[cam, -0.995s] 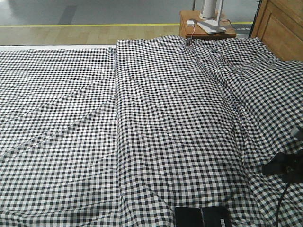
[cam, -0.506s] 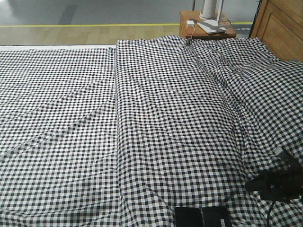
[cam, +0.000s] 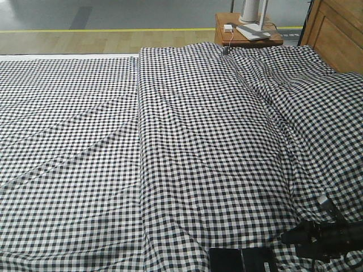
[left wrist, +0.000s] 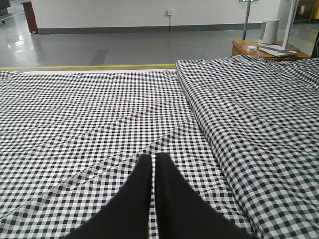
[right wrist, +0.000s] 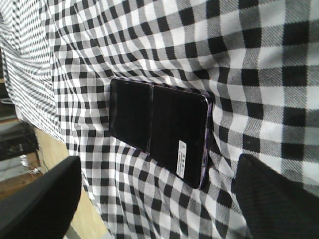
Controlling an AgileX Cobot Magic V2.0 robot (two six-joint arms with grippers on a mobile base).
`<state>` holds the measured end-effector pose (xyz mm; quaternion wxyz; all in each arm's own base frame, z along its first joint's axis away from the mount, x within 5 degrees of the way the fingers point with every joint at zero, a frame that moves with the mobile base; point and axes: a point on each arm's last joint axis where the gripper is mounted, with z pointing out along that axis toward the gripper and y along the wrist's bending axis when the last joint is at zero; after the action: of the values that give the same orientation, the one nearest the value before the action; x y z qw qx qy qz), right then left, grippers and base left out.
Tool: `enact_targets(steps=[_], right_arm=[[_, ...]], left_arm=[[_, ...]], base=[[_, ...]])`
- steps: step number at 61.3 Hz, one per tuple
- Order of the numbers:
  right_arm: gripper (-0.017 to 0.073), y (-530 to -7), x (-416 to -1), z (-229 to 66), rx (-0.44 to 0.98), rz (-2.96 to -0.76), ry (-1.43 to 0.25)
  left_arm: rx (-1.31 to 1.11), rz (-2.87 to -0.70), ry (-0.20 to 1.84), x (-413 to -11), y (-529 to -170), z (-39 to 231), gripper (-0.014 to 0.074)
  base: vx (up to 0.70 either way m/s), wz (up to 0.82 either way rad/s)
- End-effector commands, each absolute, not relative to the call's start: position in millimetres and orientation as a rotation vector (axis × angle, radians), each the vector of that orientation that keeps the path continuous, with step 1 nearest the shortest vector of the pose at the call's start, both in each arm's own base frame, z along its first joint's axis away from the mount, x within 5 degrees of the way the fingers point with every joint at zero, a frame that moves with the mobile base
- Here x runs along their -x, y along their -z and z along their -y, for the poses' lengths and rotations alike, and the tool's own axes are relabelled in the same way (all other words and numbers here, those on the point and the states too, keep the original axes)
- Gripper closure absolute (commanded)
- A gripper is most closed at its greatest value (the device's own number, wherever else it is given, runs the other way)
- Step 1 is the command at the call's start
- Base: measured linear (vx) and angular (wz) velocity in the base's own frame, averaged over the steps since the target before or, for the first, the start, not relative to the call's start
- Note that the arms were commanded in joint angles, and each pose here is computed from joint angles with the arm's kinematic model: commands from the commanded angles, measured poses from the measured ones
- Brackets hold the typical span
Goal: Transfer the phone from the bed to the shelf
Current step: 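Move the right gripper down toward the black phone at the bed edge, then close the right gripper on the black phone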
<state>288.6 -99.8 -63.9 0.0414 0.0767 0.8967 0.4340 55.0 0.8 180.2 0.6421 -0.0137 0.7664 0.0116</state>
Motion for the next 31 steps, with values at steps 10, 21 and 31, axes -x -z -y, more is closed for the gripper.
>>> enact_targets(steps=[10, 21, 31], right_arm=[[-0.0027, 63, -293, 96, -0.245, -2.631, -1.426], [-0.0027, 72, -288, 90, -0.272, -2.593, -1.501], [-0.0027, 79, -285, 87, -0.3, -2.589, -1.526]], left_arm=[[0.042, -1.675, -0.02, -55, -186, -1, 0.0593], [0.042, -1.675, -0.02, -55, -186, -1, 0.0593], [0.042, -1.675, -0.02, -55, -186, -1, 0.0593]], base=[[0.0, 0.0], [0.0, 0.0], [0.0, 0.0]])
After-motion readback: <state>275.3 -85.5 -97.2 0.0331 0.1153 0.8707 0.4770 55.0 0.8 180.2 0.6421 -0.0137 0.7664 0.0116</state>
